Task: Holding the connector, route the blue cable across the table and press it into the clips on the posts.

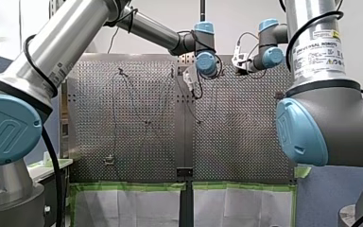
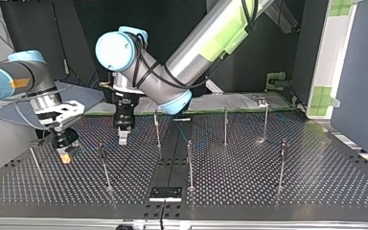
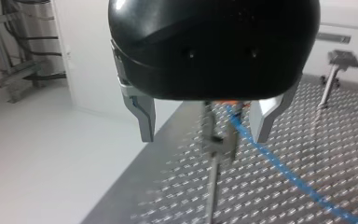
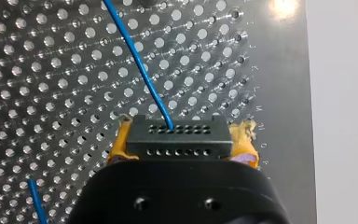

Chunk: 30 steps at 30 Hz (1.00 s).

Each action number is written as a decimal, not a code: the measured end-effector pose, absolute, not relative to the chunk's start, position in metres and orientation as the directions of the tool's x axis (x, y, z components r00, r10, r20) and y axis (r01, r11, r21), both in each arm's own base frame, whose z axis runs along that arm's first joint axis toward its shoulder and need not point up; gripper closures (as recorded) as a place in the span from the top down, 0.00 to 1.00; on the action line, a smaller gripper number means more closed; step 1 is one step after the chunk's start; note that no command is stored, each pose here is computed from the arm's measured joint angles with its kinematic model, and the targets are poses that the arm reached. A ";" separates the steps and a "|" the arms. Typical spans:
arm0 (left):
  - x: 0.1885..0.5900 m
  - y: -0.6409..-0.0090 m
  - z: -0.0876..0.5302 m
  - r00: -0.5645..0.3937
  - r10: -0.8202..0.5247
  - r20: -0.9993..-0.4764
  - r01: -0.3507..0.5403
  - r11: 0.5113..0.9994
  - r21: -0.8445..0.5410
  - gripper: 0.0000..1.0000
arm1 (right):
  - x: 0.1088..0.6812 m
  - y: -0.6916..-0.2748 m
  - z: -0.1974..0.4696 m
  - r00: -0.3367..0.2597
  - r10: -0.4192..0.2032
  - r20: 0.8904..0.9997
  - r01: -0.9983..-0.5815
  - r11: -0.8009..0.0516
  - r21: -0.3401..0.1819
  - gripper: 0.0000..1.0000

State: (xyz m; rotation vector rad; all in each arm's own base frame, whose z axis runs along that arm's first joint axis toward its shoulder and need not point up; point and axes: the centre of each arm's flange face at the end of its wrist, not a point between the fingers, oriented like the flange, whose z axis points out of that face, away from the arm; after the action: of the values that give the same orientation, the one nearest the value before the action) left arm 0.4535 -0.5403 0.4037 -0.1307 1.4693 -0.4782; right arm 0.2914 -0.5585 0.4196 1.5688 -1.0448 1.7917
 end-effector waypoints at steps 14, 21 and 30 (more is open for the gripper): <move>0.439 -0.503 0.436 0.116 -0.442 -0.890 0.211 0.886 -0.412 1.00 | 0.294 -0.557 0.419 -0.181 -0.097 0.979 -0.803 -0.561 -0.204 0.00; 0.421 -0.497 0.451 0.139 -0.486 -0.863 0.256 0.859 -0.443 1.00 | 0.294 -0.557 0.419 -0.180 -0.097 0.979 -0.802 -0.561 -0.203 0.00; 0.402 -0.478 0.471 0.170 -0.575 -0.800 0.301 0.804 -0.514 1.00 | 0.294 -0.557 0.419 -0.178 -0.097 0.979 -0.802 -0.562 -0.201 0.00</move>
State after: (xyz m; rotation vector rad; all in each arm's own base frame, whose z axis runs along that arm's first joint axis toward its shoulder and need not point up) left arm 0.4024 -0.4784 0.4708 -0.2596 1.2546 -0.6323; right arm 0.2938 -0.5568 0.4192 1.5761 -1.0411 1.7921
